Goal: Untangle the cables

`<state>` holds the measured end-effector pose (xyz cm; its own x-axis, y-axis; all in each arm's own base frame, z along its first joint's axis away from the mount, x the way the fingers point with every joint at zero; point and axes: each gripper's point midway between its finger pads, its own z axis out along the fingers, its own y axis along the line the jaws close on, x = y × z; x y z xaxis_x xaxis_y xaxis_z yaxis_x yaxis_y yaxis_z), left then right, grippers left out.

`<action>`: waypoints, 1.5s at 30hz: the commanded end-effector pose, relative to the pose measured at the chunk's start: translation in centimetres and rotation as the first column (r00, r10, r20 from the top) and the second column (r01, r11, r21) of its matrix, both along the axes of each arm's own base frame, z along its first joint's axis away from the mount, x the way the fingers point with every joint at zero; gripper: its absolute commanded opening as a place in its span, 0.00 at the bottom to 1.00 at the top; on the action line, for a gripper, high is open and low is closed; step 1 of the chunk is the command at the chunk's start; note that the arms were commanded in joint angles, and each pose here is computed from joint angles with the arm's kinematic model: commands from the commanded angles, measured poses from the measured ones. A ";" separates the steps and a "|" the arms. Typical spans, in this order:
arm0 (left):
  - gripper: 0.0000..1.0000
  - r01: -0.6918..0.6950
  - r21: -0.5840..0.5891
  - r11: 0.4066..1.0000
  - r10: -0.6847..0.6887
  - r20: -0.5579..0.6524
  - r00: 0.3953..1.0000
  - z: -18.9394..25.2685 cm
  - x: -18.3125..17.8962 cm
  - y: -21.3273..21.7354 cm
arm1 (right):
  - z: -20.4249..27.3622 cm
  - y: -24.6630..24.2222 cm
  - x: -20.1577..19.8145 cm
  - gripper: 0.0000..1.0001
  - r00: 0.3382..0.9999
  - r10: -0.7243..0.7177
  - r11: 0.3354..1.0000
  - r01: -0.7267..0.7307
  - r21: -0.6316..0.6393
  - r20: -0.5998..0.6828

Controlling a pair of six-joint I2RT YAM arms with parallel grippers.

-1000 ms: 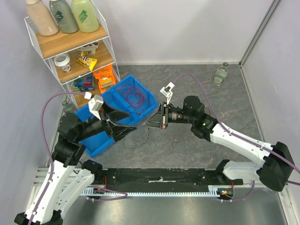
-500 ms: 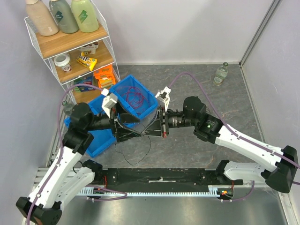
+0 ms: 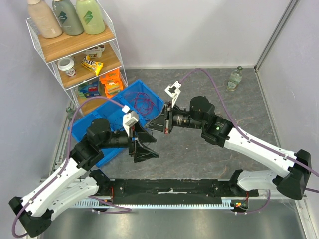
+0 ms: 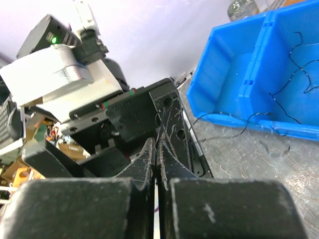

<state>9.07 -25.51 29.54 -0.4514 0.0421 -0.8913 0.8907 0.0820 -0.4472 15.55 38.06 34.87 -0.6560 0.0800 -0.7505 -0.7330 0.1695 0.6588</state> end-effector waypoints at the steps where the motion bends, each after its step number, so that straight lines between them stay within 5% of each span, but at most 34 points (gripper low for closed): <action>1: 0.86 -0.280 0.056 0.958 0.278 0.042 0.960 -0.9 4.9 0.2 | 2.6 0.8 1.1 0.00 0.997 -0.073 0.994 0.075 0.085 -0.025; 7: 0.31 -0.521 0.066 0.851 0.515 0.088 0.852 -0.8 8.6 2.6 | 0.4 0.1 2.7 0.01 0.982 -0.185 0.983 0.185 0.003 -0.027; 11: 0.02 -0.647 0.178 0.741 0.639 0.108 0.762 -2.6 11.0 4.4 | -1.6 -2.1 4.5 0.52 0.951 -0.306 0.942 0.310 -0.128 0.052; 14: 0.02 -0.766 0.269 0.584 0.767 0.126 0.630 -3.9 13.3 6.8 | -3.1 -6.5 7.4 0.78 0.862 -0.485 0.825 0.507 -0.248 0.147; 15: 0.02 -0.826 0.270 0.495 0.830 0.131 0.541 -3.7 14.4 8.1 | -3.5 -8.2 8.1 0.82 0.828 -0.536 0.780 0.561 -0.276 0.168; 18: 0.02 -0.911 0.214 0.352 0.910 0.148 0.387 -2.2 16.4 10.4 | -3.5 -12.6 9.3 0.87 0.743 -0.635 0.687 0.668 -0.286 0.212; 22: 0.02 -0.967 0.140 0.213 0.966 0.115 0.230 -1.1 19.1 12.5 | -3.6 -15.5 8.9 0.87 0.706 -0.669 0.650 0.707 -0.278 0.233; 32: 0.02 -0.986 0.161 -0.040 0.989 0.144 -0.017 -1.4 24.3 18.2 | -5.5 -17.3 7.9 0.87 0.690 -0.685 0.618 0.720 -0.316 0.233; 45: 0.02 -0.981 -0.055 -0.186 0.919 0.345 -0.193 4.1 26.9 22.0 | -6.5 -16.8 8.4 0.87 0.697 -0.674 0.612 0.712 -0.344 0.244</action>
<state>34.76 -5.13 31.13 -0.1029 -0.1968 -0.9750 -0.2038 0.9636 -0.1729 23.51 21.51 28.04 -0.4847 0.1765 -0.8567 -0.3454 0.8612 0.3729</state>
